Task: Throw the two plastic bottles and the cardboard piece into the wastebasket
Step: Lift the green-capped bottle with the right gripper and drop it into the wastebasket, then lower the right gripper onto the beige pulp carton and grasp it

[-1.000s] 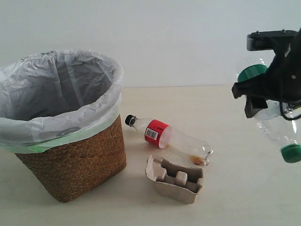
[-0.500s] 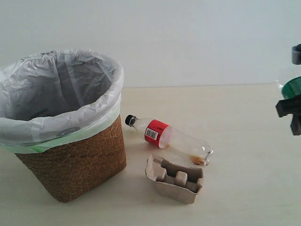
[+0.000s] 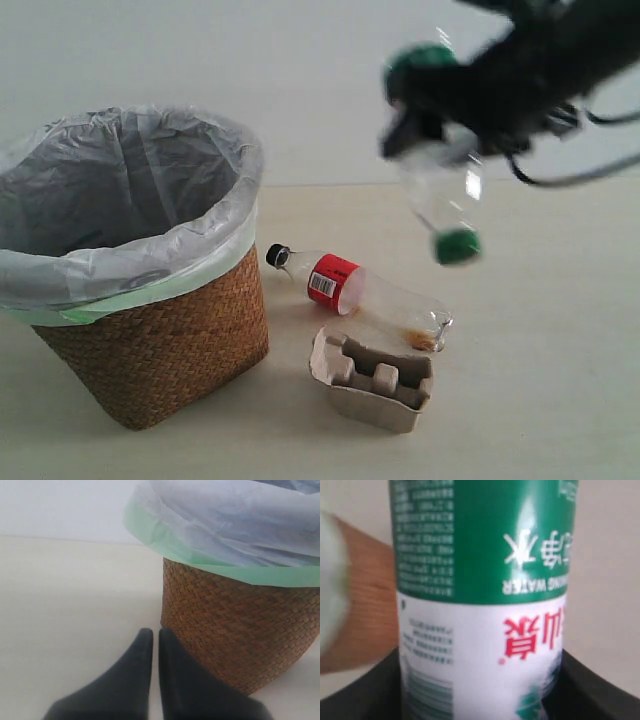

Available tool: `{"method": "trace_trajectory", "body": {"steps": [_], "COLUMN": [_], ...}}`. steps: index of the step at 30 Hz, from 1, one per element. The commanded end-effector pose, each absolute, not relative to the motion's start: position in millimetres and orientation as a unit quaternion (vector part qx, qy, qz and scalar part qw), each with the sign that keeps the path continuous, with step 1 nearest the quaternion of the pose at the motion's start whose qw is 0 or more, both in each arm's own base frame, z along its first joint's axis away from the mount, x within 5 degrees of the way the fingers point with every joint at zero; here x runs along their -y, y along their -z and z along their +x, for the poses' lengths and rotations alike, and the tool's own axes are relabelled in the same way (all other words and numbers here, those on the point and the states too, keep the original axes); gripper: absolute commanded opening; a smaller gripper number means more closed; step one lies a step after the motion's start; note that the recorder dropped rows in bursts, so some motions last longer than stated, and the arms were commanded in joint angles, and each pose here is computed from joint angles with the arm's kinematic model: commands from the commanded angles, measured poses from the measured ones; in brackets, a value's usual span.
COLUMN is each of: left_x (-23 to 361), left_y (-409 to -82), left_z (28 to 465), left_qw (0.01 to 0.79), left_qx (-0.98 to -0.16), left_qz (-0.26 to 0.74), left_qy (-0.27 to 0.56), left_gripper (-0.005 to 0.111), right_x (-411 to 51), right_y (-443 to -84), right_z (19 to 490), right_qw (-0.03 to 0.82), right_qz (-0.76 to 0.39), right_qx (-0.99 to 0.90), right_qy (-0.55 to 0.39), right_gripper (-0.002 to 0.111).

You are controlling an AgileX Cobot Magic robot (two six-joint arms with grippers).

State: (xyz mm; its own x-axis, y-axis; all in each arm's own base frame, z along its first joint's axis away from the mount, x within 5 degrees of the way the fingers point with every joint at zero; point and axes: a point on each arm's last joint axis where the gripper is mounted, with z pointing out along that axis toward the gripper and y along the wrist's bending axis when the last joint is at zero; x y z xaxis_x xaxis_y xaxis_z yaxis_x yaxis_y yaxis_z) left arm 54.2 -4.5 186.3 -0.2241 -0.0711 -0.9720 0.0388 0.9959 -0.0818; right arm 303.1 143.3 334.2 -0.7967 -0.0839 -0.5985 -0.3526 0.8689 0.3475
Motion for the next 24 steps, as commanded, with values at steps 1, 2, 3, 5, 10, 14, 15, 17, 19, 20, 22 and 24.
{"method": "trace_trajectory", "body": {"steps": [1,2,3,5,10,14,15,17,19,20,22,24], "left_x": [4,4,4,4,4,4,4,4,4,4,4,4], "left_y": [-185,-185,-185,-185,-185,-185,-185,-185,-185,-185,-185,-185], "left_z": [54,54,54,54,54,54,54,54,54,54,54,54], "left_qw": [0.624,0.624,0.624,0.624,0.624,0.624,0.624,0.624,0.624,0.624,0.624,0.624], "left_qx": [-0.78,-0.78,-0.78,-0.78,-0.78,-0.78,-0.78,-0.78,-0.78,-0.78,-0.78,-0.78], "left_qz": [-0.012,-0.012,-0.012,-0.012,-0.012,-0.012,-0.012,-0.012,-0.012,-0.012,-0.012,-0.012], "left_qy": [0.044,0.044,0.044,0.044,0.044,0.044,0.044,0.044,0.044,0.044,0.044,0.044], "left_gripper": [0.004,0.004,0.004,0.004,0.004,0.004,0.004,0.004,0.004,0.004,0.004,0.004], "right_x": [-229,-247,-253,-255,-210,-189,-185,-180,-179,-179,-180,-180], "right_y": [-442,-463,-470,-464,-442,-429,-421,-403,-387,-378,-361,-342], "right_z": [287,285,286,297,321,332,336,340,340,340,338,335], "right_qw": [0.365,0.375,0.376,0.359,0.359,0.351,0.338,0.312,0.287,0.273,0.243,0.211], "right_qz": [-0.207,-0.219,-0.214,-0.178,-0.146,-0.14,-0.142,-0.158,-0.17,-0.181,-0.197,-0.213], "right_qx": [-0.818,-0.805,-0.811,-0.853,-0.917,-0.925,-0.93,-0.937,-0.943,-0.945,-0.95,-0.954], "right_qy": [-0.393,-0.405,-0.393,-0.334,-0.098,-0.045,-0.035,-0.015,-0.004,0.004,0.009,0.013], "right_gripper": [0.06,0.084,0.089,0.084,0.059,0.067,0.067,0.067,0.067,0.067,0.067,0.067]}}
